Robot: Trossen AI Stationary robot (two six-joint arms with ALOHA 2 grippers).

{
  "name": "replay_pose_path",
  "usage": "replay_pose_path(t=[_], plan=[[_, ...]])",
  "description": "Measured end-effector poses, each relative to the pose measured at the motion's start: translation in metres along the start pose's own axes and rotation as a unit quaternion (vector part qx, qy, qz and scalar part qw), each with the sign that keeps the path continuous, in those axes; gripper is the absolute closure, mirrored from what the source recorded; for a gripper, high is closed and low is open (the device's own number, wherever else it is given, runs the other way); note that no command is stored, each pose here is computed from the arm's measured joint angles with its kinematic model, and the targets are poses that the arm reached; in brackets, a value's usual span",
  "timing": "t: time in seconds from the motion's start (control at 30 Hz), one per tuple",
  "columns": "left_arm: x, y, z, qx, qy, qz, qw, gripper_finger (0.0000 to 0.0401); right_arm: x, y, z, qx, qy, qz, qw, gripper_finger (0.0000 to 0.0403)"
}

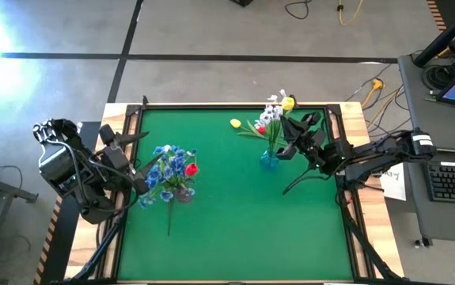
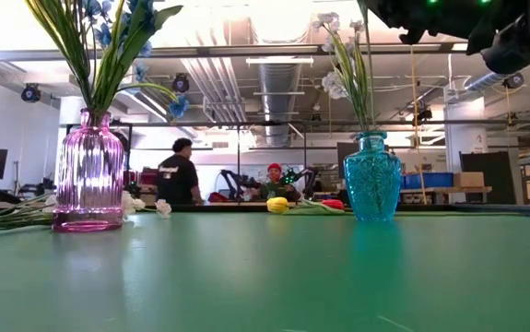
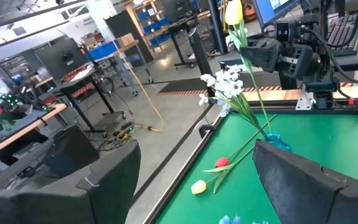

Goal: Sort flowers into vase by color
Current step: Put the bottom yellow tulip into the blue vase

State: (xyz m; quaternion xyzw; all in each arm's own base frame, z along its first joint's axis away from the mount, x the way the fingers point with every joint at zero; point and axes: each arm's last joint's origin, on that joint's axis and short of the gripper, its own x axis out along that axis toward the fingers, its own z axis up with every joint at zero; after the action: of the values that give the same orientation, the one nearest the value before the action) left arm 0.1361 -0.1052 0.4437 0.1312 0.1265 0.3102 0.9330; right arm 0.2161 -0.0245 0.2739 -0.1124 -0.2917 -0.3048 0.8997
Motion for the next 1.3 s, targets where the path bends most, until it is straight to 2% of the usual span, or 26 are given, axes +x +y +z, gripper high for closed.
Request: replay_pose_path(t=[0.23, 0.43, 1.3], plan=[[0.000, 0.000, 0.000, 0.000, 0.000, 0.000, 1.000, 0.0104, -0.004, 0.000, -0.004, 0.002, 0.008, 0.005, 1.000, 0.0390], [0.000, 0.000, 0.000, 0.000, 0.000, 0.000, 1.000, 0.0104, -0.004, 0.006, -0.014, -0.010, 0.019, 0.034, 0.999, 0.0390], [0.000, 0.000, 0.000, -0.002, 0.001, -0.001, 1.000, 0.0104, -0.006, 0.010, -0.028, -0.029, 0.058, 0.038, 0.997, 0.0388]])
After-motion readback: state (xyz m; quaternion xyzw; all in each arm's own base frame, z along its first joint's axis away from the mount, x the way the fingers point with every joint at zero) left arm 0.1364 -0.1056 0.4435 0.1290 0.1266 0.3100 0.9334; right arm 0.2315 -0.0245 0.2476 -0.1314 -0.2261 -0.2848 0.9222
